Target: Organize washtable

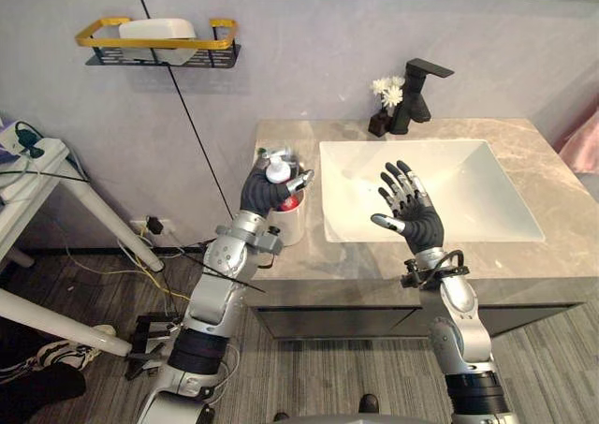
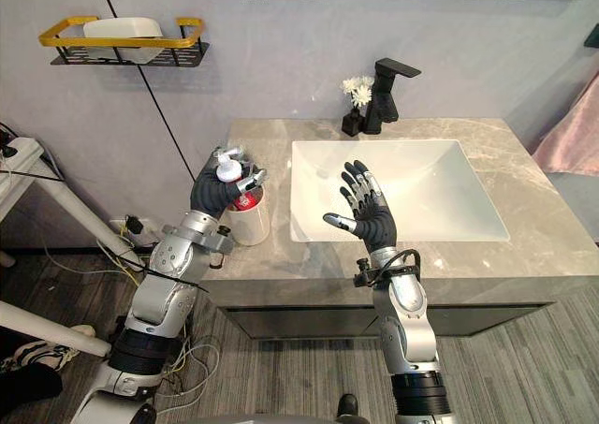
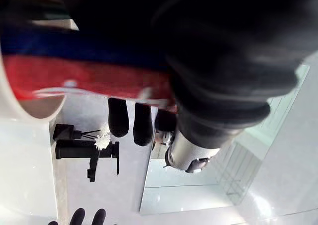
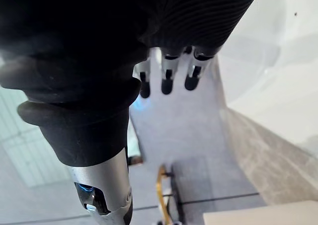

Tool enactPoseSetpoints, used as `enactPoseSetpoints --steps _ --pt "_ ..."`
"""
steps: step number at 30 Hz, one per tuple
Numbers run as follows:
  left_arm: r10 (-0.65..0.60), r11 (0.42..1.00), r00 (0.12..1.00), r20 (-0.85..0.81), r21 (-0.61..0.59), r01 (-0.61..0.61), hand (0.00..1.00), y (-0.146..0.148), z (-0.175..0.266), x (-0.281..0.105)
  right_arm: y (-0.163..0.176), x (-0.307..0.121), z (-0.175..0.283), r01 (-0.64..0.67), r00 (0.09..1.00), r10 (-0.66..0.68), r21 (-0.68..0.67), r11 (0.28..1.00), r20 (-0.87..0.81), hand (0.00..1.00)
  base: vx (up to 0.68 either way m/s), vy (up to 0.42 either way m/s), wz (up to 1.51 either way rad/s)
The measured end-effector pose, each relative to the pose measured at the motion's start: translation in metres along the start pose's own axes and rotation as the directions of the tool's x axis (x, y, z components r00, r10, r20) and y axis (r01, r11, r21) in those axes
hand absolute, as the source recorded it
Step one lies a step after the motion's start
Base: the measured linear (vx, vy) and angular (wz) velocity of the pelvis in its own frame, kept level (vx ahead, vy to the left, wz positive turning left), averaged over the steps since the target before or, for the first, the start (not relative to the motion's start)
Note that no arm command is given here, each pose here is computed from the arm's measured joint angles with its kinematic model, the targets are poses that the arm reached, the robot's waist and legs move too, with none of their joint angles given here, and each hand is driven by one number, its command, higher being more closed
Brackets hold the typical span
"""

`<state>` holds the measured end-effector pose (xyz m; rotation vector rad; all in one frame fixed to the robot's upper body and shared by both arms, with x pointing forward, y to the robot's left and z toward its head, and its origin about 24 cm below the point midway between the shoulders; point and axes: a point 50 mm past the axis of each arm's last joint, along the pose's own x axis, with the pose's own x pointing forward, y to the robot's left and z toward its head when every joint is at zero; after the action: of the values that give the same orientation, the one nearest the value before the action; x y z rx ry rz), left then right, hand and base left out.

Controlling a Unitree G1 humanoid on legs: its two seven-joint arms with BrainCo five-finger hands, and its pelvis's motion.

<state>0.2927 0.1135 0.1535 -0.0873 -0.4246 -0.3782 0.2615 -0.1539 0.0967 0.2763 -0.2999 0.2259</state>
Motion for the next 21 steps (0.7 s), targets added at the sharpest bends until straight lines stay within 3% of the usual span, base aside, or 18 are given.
enactPoseSetpoints --steps 10,17,18,21 --pt "-0.027 0.995 0.994 0.104 0.103 0.016 0.0 0.009 0.031 0.022 -0.005 -0.002 0.009 0.019 0.999 -0.018 -0.013 1.0 0.034 0.0 -0.01 -0.004 0.0" --pt "0.051 0.974 0.932 0.359 0.19 -0.127 0.0 0.044 0.102 0.038 -0.007 -0.003 0.009 0.018 0.999 -0.017 -0.018 1.0 0.028 0.0 -0.02 -0.01 0.01" --pt "0.049 0.969 0.909 0.414 0.202 -0.144 1.0 0.048 0.118 0.037 -0.008 -0.005 0.008 0.018 1.0 -0.017 -0.023 1.0 0.021 0.0 0.0 0.0 0.06" --pt "0.01 0.957 0.836 0.549 0.237 -0.168 1.0 0.049 0.155 0.029 -0.009 -0.008 0.006 0.025 1.0 -0.025 -0.023 0.999 0.007 0.0 0.0 -0.002 0.1"
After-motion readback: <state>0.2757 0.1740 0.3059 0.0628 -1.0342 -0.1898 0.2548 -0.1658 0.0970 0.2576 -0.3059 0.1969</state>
